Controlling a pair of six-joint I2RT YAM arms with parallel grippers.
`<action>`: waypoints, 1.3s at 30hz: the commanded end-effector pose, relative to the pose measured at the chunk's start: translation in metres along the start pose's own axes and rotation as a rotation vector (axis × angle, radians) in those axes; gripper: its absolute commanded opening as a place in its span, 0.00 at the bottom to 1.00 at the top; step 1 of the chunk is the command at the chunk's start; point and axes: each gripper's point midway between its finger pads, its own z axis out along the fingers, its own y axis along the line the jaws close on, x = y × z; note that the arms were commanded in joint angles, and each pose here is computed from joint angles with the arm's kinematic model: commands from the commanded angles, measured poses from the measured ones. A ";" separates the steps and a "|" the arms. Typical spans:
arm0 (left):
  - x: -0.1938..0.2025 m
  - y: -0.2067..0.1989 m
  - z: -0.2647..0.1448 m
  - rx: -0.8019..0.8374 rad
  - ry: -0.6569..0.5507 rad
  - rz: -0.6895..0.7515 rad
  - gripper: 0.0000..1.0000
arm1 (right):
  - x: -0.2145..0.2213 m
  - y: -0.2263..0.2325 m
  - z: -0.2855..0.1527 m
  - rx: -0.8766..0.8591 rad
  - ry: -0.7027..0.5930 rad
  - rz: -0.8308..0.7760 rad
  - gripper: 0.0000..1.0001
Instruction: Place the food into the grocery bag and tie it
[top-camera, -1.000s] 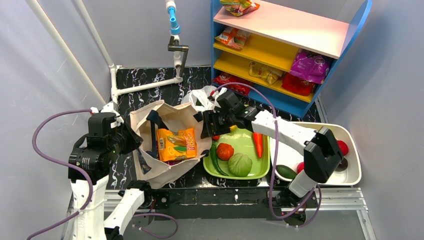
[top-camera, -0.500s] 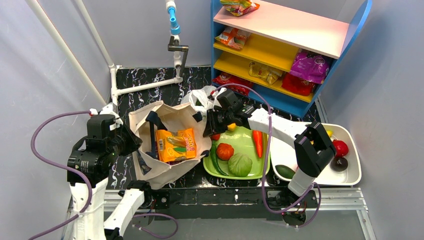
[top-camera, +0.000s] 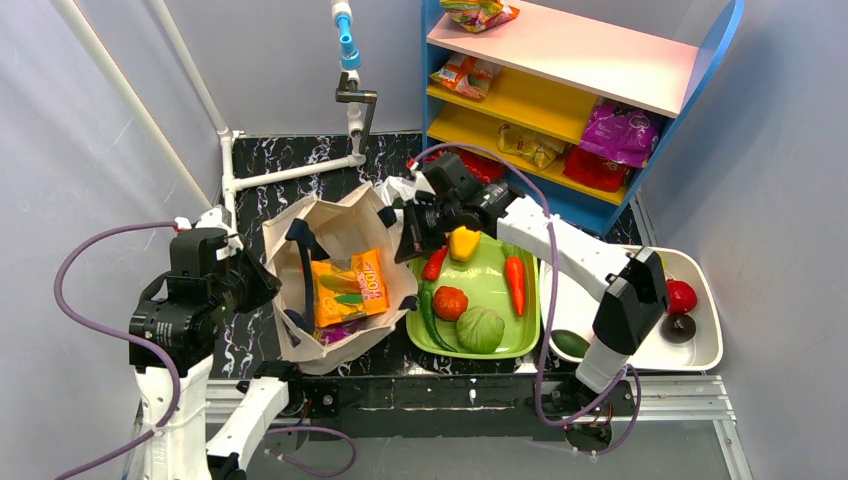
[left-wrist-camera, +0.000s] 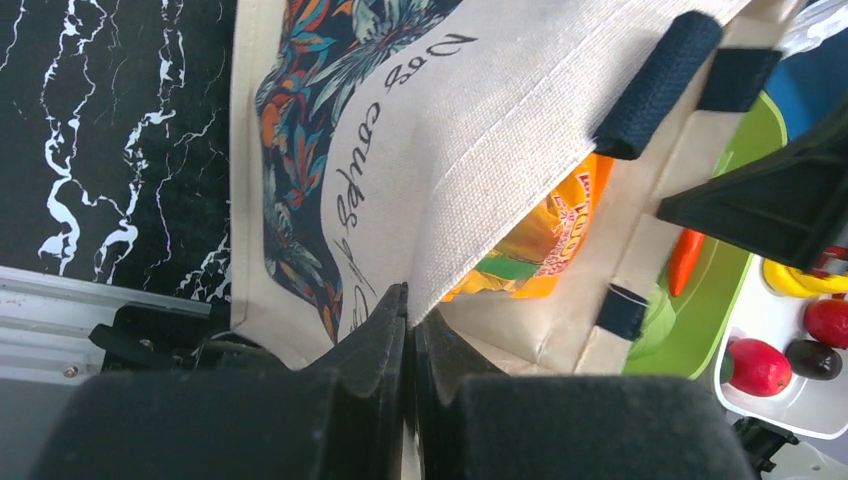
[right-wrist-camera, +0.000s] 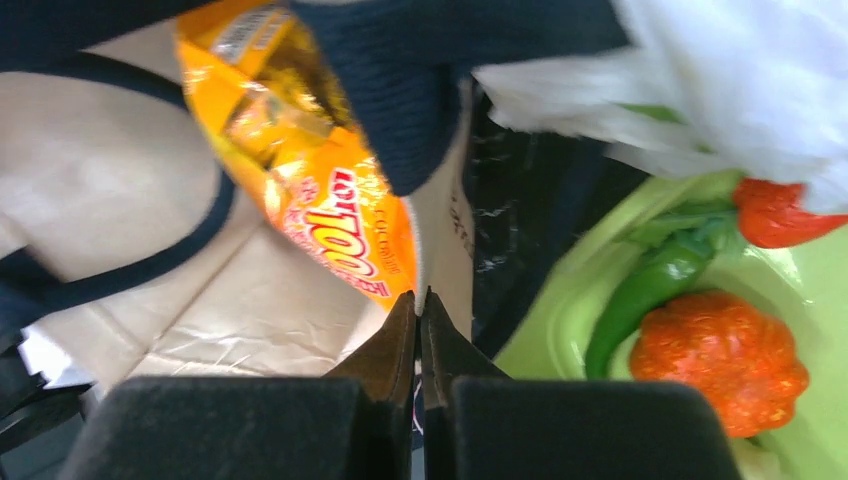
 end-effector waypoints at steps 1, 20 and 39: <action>-0.001 -0.007 -0.017 0.025 0.005 -0.037 0.00 | -0.028 0.064 -0.056 -0.071 -0.092 -0.075 0.01; 0.027 -0.007 0.017 -0.033 0.198 -0.152 0.00 | -0.021 0.173 -0.014 -0.342 0.153 -0.016 0.01; 0.037 0.025 -0.005 -0.154 0.171 -0.096 0.55 | -0.026 0.144 -0.033 -0.256 0.083 -0.064 0.36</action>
